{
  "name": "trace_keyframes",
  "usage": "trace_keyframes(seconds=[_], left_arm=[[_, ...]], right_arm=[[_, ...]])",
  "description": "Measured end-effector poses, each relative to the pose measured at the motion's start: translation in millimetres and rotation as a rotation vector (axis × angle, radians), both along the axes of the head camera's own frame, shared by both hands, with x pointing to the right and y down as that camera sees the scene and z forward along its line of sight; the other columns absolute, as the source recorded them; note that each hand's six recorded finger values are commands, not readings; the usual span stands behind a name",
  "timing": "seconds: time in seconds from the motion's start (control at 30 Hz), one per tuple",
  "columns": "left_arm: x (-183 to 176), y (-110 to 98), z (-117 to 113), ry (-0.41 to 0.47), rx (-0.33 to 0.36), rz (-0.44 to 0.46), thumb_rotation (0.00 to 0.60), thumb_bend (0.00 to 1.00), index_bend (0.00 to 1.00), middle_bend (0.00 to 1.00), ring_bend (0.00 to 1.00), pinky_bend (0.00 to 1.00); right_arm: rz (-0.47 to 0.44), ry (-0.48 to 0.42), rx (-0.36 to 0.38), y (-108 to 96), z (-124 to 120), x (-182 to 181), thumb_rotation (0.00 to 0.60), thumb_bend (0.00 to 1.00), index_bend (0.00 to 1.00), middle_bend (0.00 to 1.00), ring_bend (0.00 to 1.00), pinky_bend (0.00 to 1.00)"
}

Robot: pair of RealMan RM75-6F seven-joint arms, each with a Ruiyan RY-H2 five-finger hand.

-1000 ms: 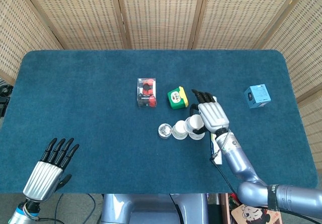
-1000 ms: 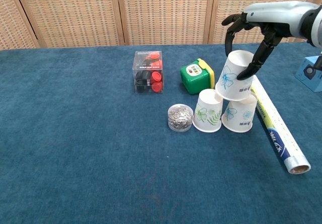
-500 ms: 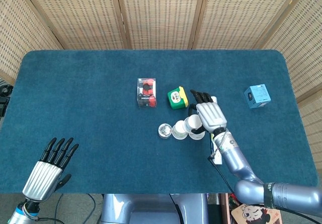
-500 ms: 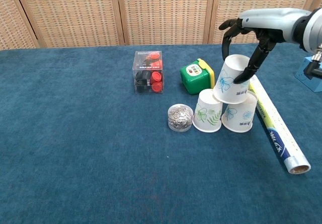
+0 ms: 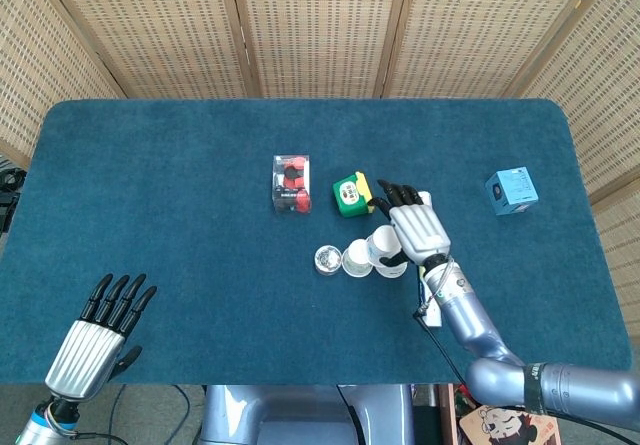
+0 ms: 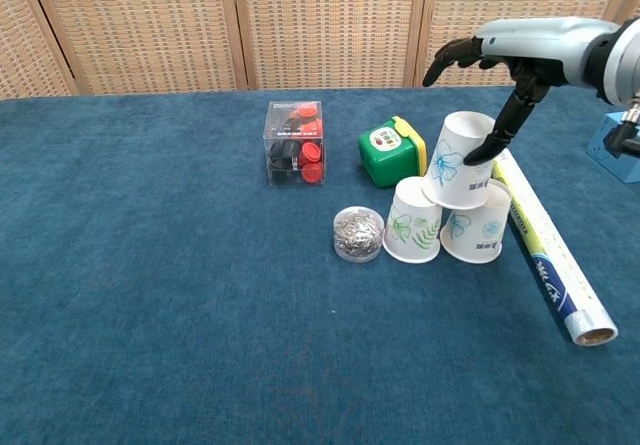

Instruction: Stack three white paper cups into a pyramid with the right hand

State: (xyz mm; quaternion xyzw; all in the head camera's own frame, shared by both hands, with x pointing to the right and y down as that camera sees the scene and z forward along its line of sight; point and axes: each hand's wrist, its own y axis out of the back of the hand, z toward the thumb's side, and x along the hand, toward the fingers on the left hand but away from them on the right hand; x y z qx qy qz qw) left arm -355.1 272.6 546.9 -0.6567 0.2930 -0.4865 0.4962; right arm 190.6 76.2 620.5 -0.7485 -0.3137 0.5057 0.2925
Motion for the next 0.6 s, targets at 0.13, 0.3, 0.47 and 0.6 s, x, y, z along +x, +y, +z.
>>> trace_keyframes(seconds=[0.13,0.3,0.47,0.6], left_arm=[[-0.6,-0.4,-0.8,0.002,0.003,-0.003,0.6,0.21,0.0,0.0,0.0,0.0],[-2.1,-1.2,-1.7,0.002,0.005,-0.008,0.6,0.21,0.0,0.0,0.0,0.0],[-2.6,-1.7,-2.4,0.003,0.007,-0.011,0.6,0.21,0.0,0.0,0.0,0.0],[-2.0,-1.0,-1.8,0.0,0.007,-0.009,0.6,0.21,0.0,0.0,0.0,0.0]], right_arm=[[0.001,0.018,0.014,-0.4,-4.4,5.6,0.6,0.13,0.21,0.0,0.0,0.0],[0.012,0.054,0.027,-0.7,-11.9,20.9,0.6,0.13,0.12,0.0,0.0,0.0],[0.03,0.108,0.033,2.9,-22.9,48.6,0.6,0.13,0.07,0.0,0.0,0.0],[0.066,0.127,0.04,12.0,-31.4,78.6,0.6,0.13,0.01,0.0,0.0,0.0]])
